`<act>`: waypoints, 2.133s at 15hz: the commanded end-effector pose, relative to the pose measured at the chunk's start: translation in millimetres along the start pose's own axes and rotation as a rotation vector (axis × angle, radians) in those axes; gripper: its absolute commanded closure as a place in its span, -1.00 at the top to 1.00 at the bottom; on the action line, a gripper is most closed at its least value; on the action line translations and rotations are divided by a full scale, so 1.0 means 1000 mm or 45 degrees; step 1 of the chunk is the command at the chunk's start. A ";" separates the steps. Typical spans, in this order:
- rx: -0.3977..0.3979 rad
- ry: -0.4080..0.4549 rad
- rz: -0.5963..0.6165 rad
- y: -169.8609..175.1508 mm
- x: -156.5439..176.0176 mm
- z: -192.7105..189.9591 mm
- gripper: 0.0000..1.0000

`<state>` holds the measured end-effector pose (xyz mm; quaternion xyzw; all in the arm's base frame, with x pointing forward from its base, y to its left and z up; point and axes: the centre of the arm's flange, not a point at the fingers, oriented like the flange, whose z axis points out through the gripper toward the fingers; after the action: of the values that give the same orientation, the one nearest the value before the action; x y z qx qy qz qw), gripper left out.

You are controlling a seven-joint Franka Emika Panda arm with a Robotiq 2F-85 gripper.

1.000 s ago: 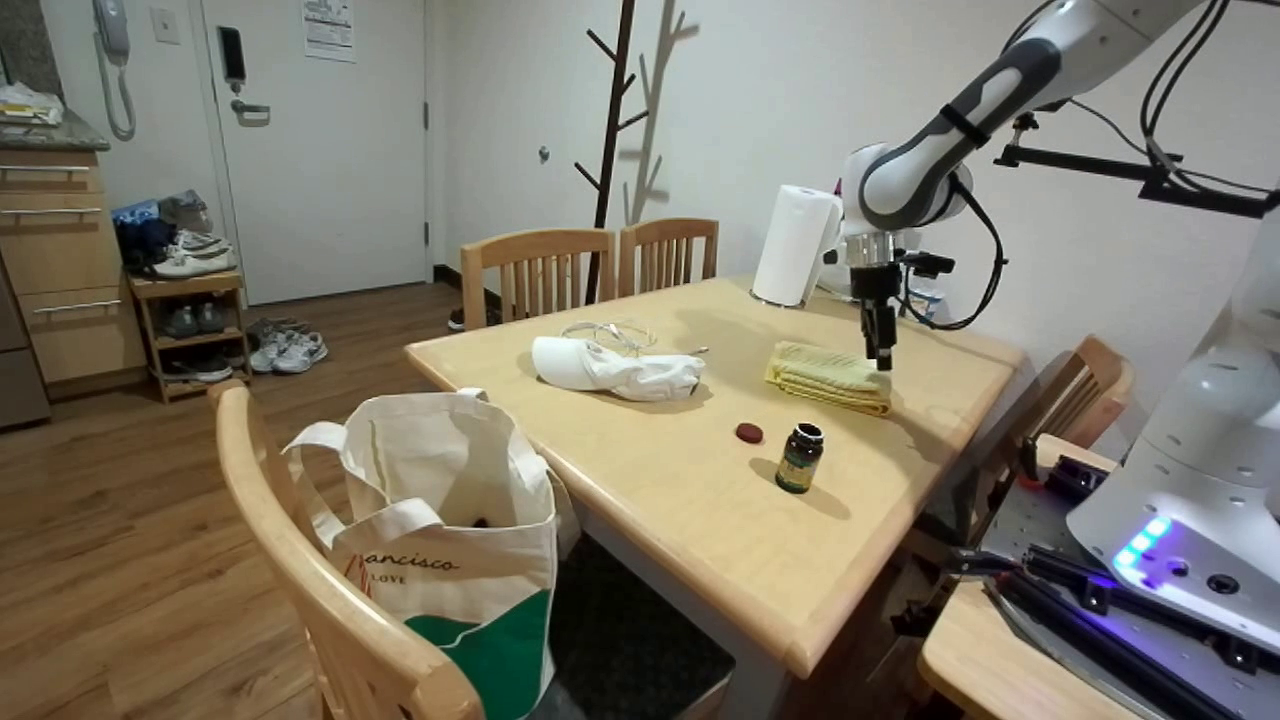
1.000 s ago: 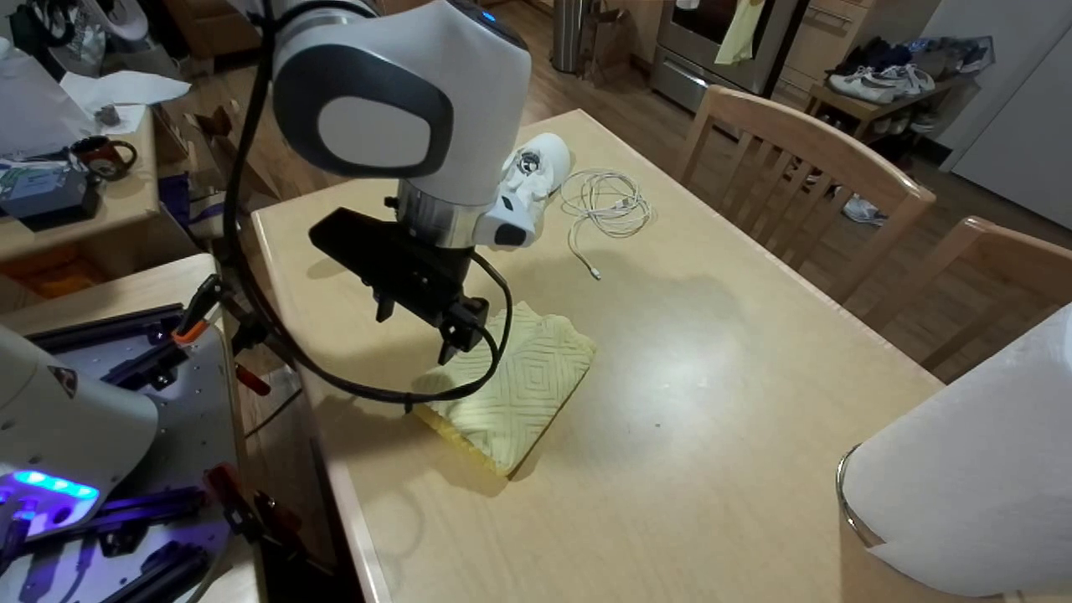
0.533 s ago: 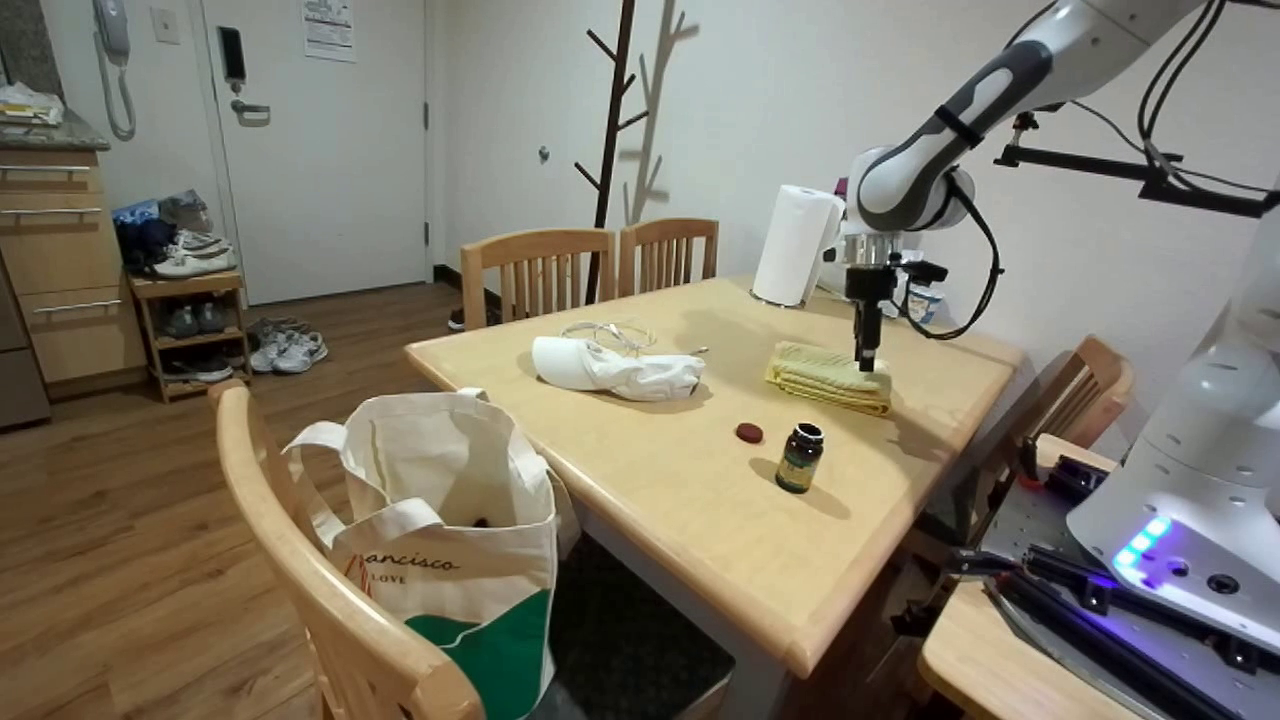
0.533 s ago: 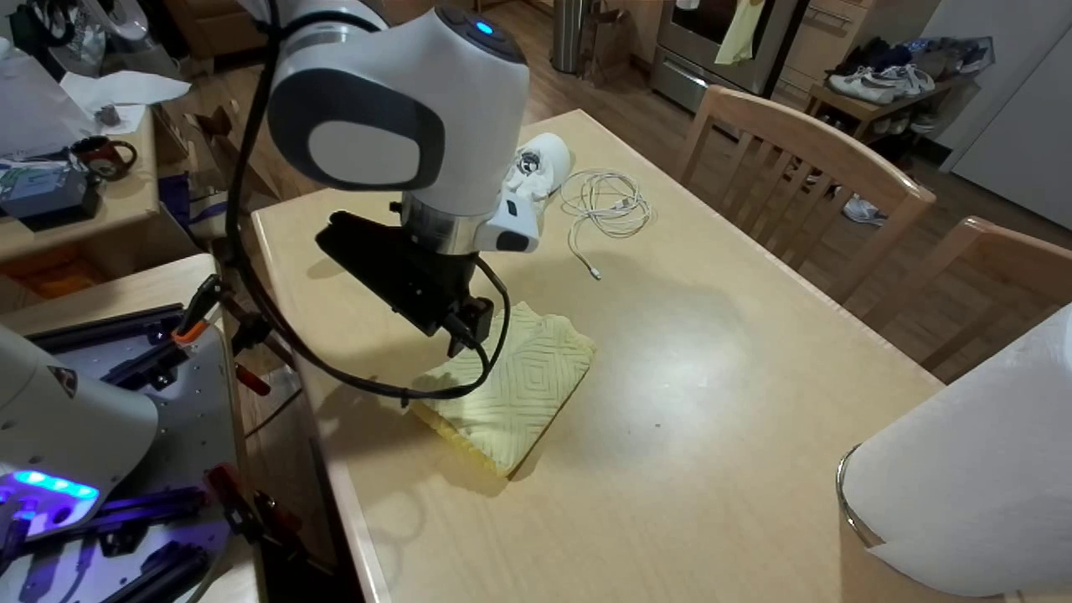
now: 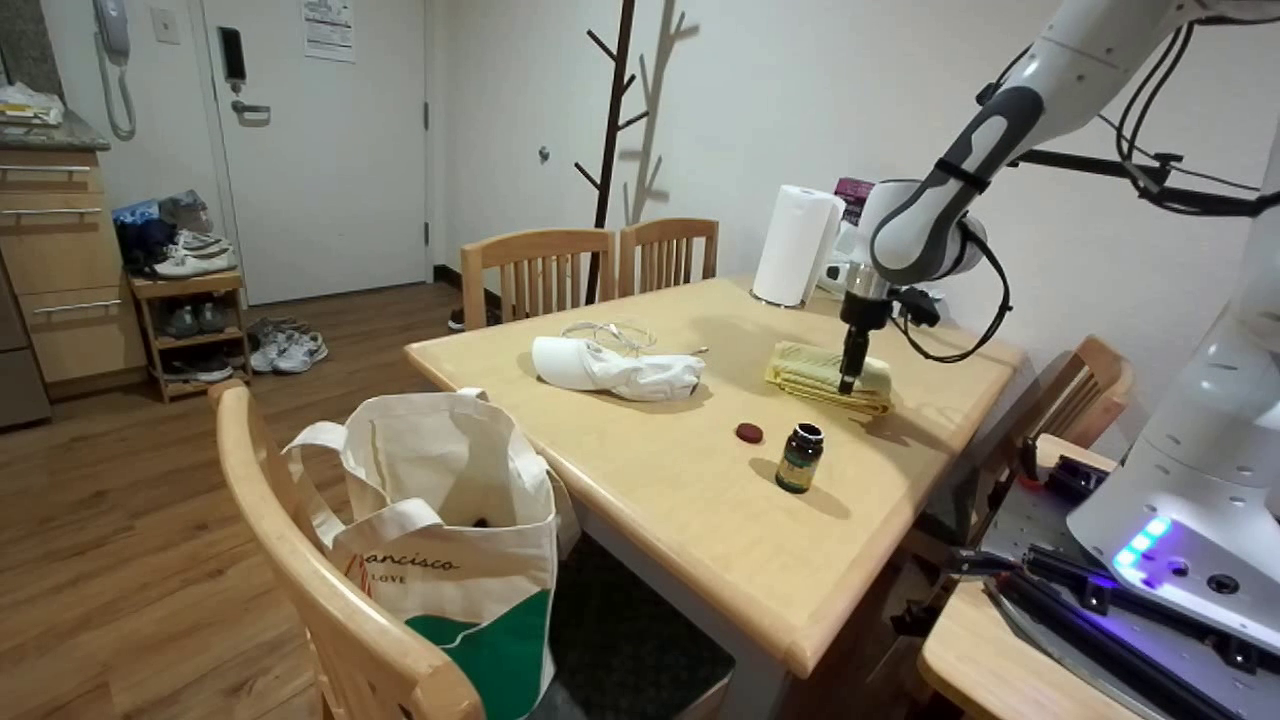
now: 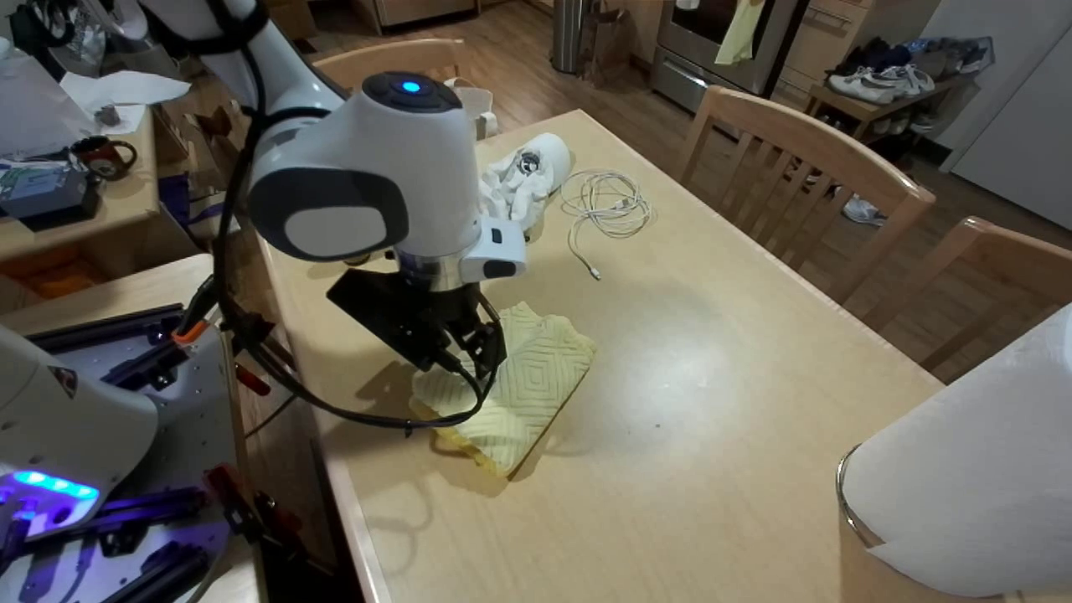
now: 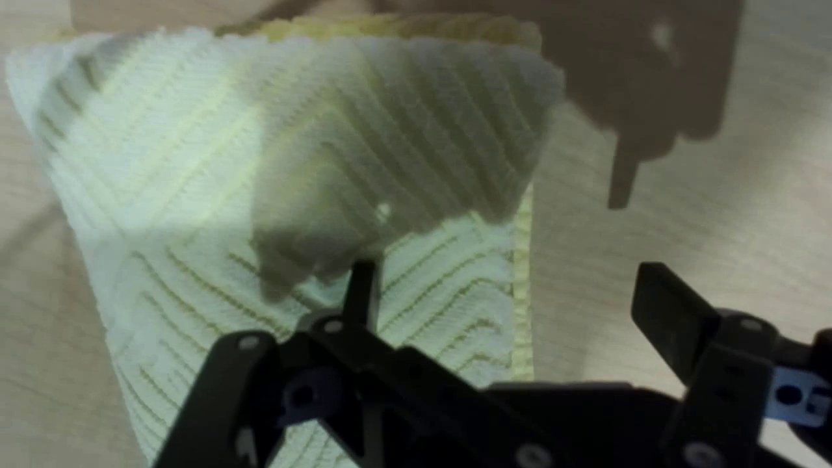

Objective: Use the yellow towel to wipe the table

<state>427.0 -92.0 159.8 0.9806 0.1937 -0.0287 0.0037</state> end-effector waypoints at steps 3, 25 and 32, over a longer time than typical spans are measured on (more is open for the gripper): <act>-0.047 -0.004 0.008 -0.012 -0.005 0.035 0.17; 0.060 0.063 -0.258 -0.111 0.107 0.015 -0.94; 0.112 0.023 0.036 -0.005 0.149 0.010 -0.94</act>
<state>518.9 5.1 140.0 0.9705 0.2378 -0.0227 -0.0324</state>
